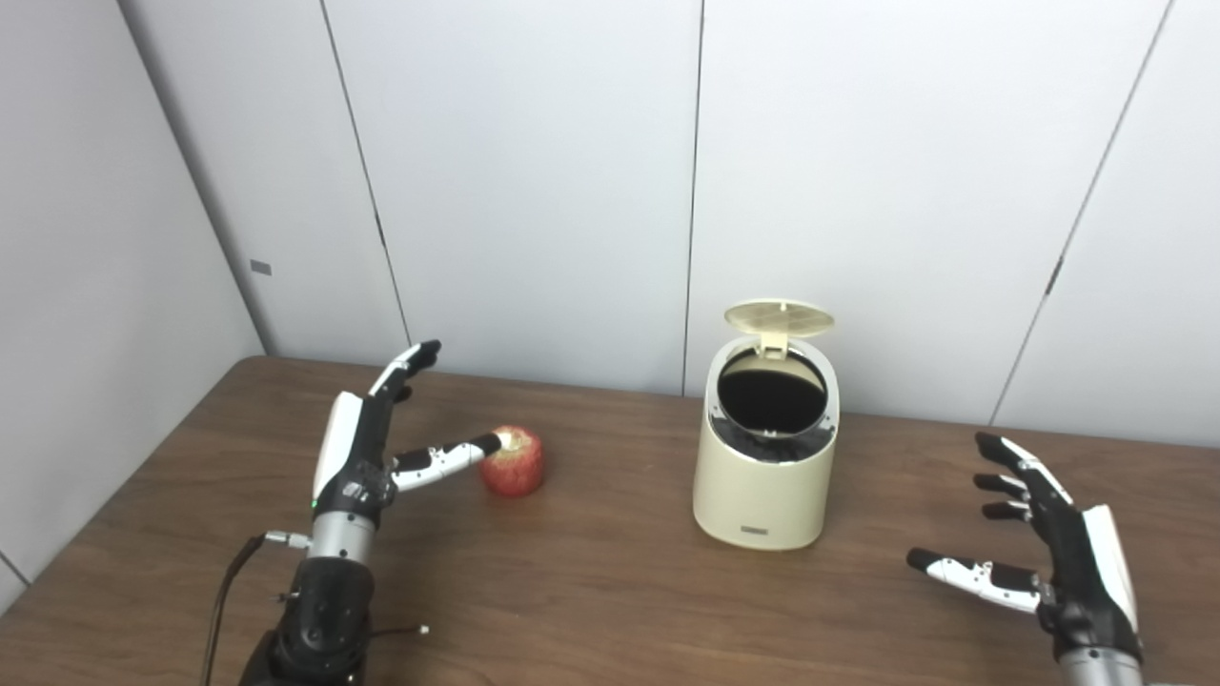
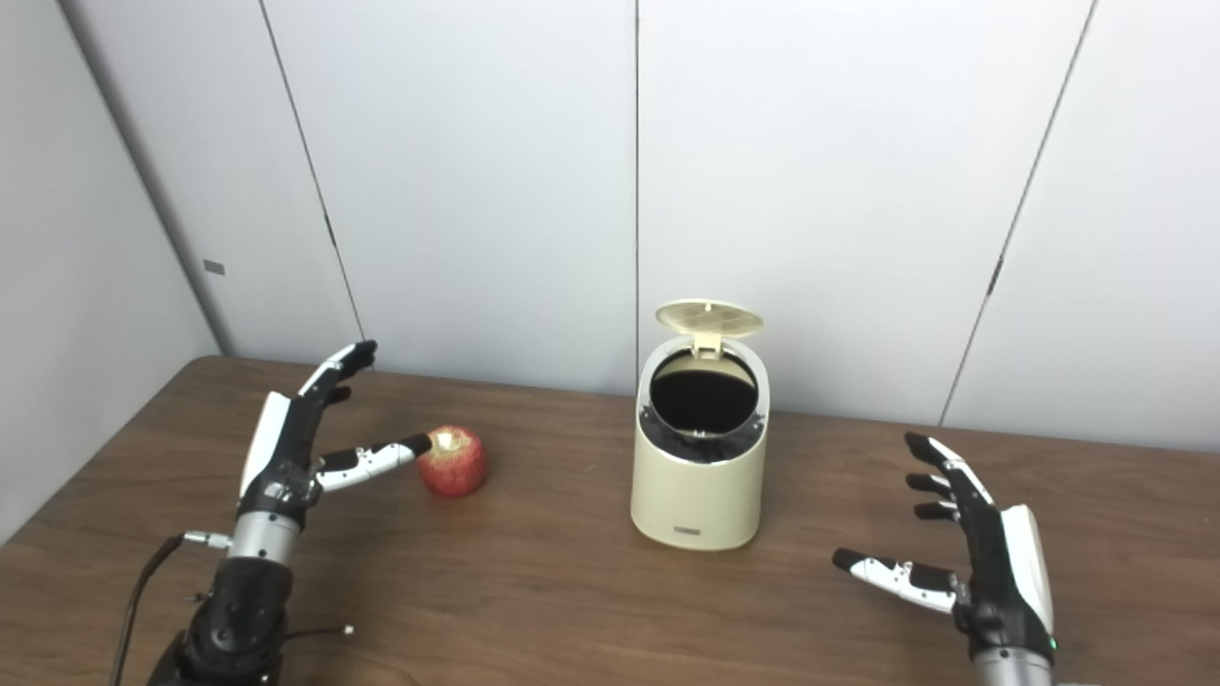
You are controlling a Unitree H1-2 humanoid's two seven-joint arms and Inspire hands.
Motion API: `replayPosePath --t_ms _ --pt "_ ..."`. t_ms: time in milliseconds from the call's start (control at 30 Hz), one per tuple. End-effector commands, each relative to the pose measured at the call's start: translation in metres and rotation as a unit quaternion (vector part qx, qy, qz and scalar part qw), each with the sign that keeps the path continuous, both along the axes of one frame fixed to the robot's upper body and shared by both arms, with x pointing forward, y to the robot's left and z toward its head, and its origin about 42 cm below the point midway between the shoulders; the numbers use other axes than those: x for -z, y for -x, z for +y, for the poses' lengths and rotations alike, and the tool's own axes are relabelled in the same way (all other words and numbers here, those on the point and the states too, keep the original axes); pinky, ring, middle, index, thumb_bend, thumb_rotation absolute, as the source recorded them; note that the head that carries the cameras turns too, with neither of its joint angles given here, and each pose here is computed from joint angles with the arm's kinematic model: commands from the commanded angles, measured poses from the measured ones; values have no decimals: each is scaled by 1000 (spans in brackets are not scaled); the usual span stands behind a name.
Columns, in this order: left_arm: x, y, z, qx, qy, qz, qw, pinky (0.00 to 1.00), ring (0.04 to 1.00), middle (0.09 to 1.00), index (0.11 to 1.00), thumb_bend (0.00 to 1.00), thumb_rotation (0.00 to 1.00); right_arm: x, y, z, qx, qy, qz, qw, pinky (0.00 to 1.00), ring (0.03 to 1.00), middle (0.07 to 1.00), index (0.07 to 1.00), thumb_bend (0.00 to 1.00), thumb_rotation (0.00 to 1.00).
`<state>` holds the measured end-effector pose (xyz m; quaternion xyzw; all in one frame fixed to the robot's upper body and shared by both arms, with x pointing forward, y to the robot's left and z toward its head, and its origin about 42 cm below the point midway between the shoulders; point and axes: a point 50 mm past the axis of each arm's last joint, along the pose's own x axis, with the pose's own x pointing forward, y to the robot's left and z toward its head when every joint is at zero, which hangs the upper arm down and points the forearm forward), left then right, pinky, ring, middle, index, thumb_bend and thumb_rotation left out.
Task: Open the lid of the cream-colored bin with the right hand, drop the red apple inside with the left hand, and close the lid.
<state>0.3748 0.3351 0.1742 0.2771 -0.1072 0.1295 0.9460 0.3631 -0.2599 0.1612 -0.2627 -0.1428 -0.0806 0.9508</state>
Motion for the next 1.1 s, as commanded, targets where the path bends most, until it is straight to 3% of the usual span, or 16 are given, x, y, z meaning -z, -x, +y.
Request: replayPosePath --t_ms 0,233,700,1067 --pt "-20 -13 1 2 -14 -23 1000 917 920 867 899 929 276 -19 -4 1 -5 4 -36 999 618 735 828 804 770 0" --pt "-6 -20 -1 4 -20 -1 1000 962 934 876 911 937 305 -23 -1 2 -4 5 -35 999 605 732 829 805 773 0" --pt "19 -25 -13 5 -35 30 999 827 894 854 900 866 240 -25 2 6 -8 5 -35 999 612 734 837 809 772 0" --pt "30 -26 -21 4 -34 48 998 805 865 829 876 856 230 -28 4 9 -8 5 -35 999 610 730 832 803 771 0"
